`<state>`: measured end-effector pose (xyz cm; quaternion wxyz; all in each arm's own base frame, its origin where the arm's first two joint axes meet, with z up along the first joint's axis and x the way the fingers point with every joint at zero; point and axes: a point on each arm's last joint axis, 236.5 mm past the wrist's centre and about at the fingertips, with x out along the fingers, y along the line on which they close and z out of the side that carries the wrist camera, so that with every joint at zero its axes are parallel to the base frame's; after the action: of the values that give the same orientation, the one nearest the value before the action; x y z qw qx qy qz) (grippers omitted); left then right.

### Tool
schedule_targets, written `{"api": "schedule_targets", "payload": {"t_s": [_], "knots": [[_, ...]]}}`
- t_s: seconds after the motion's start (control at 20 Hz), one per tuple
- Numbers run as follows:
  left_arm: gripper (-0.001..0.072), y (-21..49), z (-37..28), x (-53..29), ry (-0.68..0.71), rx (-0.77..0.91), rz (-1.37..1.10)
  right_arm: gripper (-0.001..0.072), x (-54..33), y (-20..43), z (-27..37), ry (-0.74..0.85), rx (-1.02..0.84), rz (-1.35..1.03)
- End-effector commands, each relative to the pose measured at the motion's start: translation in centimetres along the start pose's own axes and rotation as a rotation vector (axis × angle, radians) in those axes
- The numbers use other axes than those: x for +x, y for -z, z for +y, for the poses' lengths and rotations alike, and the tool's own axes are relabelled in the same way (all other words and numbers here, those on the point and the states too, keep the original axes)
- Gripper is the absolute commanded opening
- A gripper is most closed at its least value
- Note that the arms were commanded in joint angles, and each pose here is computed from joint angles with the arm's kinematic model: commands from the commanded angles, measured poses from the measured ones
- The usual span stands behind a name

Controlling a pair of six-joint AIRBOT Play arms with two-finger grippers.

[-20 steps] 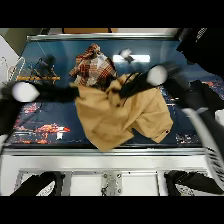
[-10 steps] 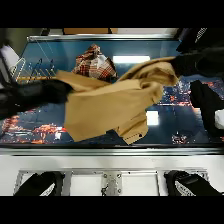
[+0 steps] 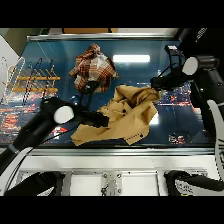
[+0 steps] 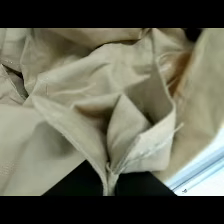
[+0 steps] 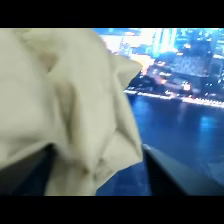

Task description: Fold the clothes and pants, and hang the long-sleeved shirts on hangers.

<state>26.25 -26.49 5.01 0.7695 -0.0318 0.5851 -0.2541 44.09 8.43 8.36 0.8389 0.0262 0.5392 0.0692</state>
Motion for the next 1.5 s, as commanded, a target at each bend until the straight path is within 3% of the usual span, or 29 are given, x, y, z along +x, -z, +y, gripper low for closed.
{"api": "schedule_targets", "payload": {"t_s": [0.0, 0.3, 0.5, 0.95, 1.45], "knots": [[0.0015, -0.3, 1.8, 3.6, -0.04, -0.037, 0.067, 0.066, 1.3, -1.3, -2.0, 0.018, -0.036, -0.039], [0.0015, -0.8, 6.0, 3.9, -0.081, -0.141, 0.071, 0.066, -8.8, -0.1, -0.4, 0.011, -0.204, -0.169], [0.0015, -0.8, 6.9, 3.9, -0.088, -0.146, 0.07, 0.0659, -12.8, 4.2, 0.2, 0.012, -0.278, -0.231], [0.0015, -1.0, 6.9, 3.9, -0.087, -0.129, 0.064, 0.0659, -4.5, 17.8, -0.3, -0.018, -0.397, -0.129], [0.0015, -1.0, 6.9, 3.9, -0.088, -0.129, 0.064, 0.0659, -2.0, 9.4, 3.7, -0.126, -0.231, -0.414]]}}
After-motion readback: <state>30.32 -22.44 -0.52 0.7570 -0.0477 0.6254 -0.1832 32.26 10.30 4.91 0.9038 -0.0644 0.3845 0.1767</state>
